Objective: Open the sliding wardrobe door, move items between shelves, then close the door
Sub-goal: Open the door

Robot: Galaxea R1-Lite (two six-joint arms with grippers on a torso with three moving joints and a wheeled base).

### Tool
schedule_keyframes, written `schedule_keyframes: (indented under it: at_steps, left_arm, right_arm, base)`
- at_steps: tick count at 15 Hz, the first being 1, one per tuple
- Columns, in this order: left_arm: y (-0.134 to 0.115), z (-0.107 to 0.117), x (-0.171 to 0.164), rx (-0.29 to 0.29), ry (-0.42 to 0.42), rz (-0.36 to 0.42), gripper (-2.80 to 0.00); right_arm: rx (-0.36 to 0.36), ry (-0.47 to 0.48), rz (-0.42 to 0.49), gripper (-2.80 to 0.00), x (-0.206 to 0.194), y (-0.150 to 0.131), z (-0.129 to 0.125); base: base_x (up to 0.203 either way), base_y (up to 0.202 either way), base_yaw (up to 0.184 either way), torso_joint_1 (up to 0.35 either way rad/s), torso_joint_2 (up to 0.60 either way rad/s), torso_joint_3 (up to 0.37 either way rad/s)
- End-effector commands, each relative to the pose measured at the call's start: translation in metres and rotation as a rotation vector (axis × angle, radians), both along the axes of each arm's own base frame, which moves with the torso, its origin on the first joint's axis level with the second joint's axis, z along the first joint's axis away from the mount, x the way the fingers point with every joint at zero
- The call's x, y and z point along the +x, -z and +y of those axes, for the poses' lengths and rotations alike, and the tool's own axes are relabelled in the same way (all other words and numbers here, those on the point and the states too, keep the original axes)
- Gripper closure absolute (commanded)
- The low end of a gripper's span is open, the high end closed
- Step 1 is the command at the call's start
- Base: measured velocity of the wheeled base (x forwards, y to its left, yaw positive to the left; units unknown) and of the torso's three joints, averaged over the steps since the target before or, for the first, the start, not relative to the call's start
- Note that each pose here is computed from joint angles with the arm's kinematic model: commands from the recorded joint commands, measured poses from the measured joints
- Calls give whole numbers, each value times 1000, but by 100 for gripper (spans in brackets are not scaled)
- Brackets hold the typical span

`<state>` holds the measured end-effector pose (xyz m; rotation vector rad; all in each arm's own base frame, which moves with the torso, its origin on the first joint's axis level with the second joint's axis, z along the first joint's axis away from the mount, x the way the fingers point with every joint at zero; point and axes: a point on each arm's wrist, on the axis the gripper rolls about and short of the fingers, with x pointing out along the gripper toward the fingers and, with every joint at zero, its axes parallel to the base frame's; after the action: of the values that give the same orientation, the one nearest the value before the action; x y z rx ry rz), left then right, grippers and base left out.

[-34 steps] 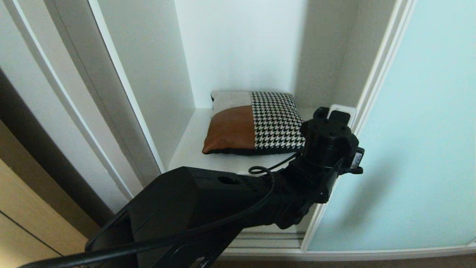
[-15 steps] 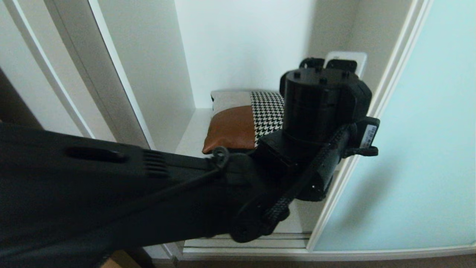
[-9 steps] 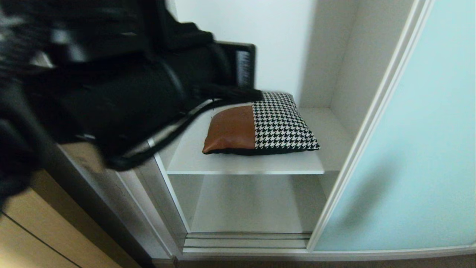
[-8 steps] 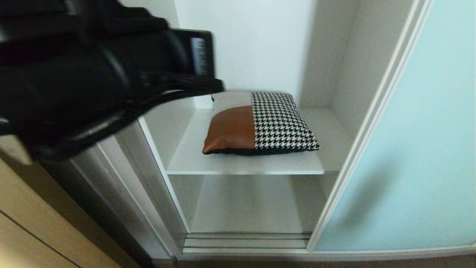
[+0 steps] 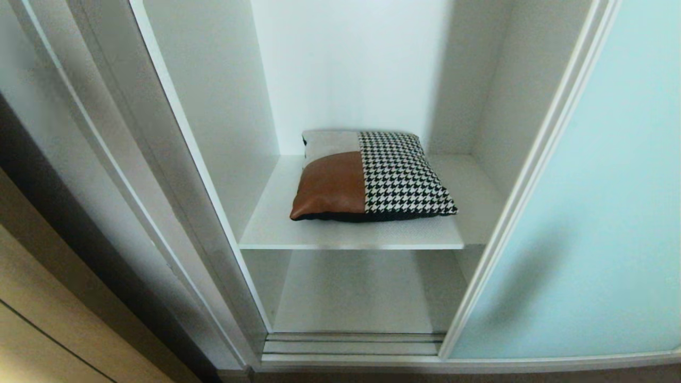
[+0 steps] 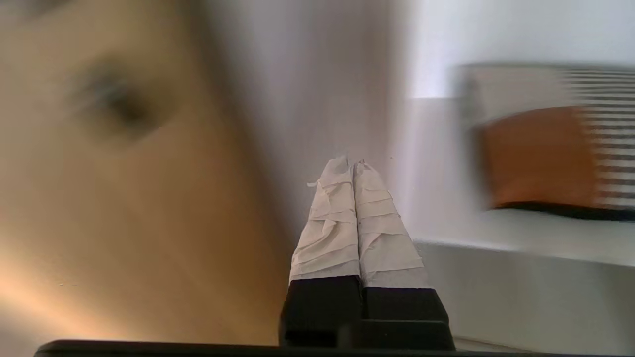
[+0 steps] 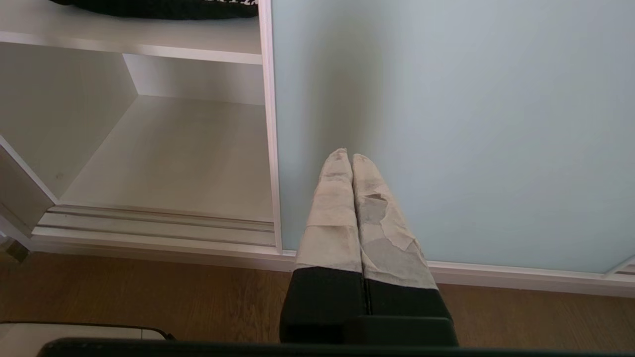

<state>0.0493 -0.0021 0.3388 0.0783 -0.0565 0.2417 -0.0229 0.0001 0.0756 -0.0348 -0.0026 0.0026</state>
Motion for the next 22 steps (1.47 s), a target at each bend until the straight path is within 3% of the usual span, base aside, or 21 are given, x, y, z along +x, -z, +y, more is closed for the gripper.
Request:
schedule_keyframes:
  at_steps: [1, 5, 8, 10, 13, 18, 19, 20, 22]
  left_arm:
    - [28, 14, -59, -24, -112, -89, 0]
    - [97, 16, -100, -61, -131, -126, 0]
    - [133, 12, -102, -104, -125, -105, 0]
    - [166, 11, -100, -99, -116, -65, 0]
    - [210, 8, -98, -90, 3, -27, 0]
    - [255, 4, -77, -36, 167, 89, 0]
    - [257, 3, -74, -29, 215, 55, 0]
    - [264, 2, -72, -32, 244, 68, 0]
    - [264, 2, -72, -36, 248, 69, 0]
  right_arm:
    - [0, -2, -1, 0, 0, 0, 0]
    - [0, 0, -1, 0, 0, 0, 0]
    - [0, -2, -1, 0, 0, 0, 0]
    - [0, 0, -1, 0, 0, 0, 0]
    - [0, -1, 1, 0, 0, 0, 0]
    - [0, 0, -1, 0, 0, 0, 0]
    - [0, 0, -1, 0, 0, 0, 0]
    - [0, 0, -1, 0, 0, 0, 0]
    - [0, 0, 1, 0, 0, 0, 0]
  base:
    - [0, 0, 0, 0, 0, 0]
    - [0, 0, 0, 0, 0, 0]
    - [0, 0, 0, 0, 0, 0]
    - [0, 0, 0, 0, 0, 0]
    - [0, 0, 0, 0, 0, 0]
    - [0, 0, 0, 0, 0, 0]
    - [0, 0, 0, 0, 0, 0]
    - [0, 0, 0, 0, 0, 0]
    - [0, 0, 0, 0, 0, 0]
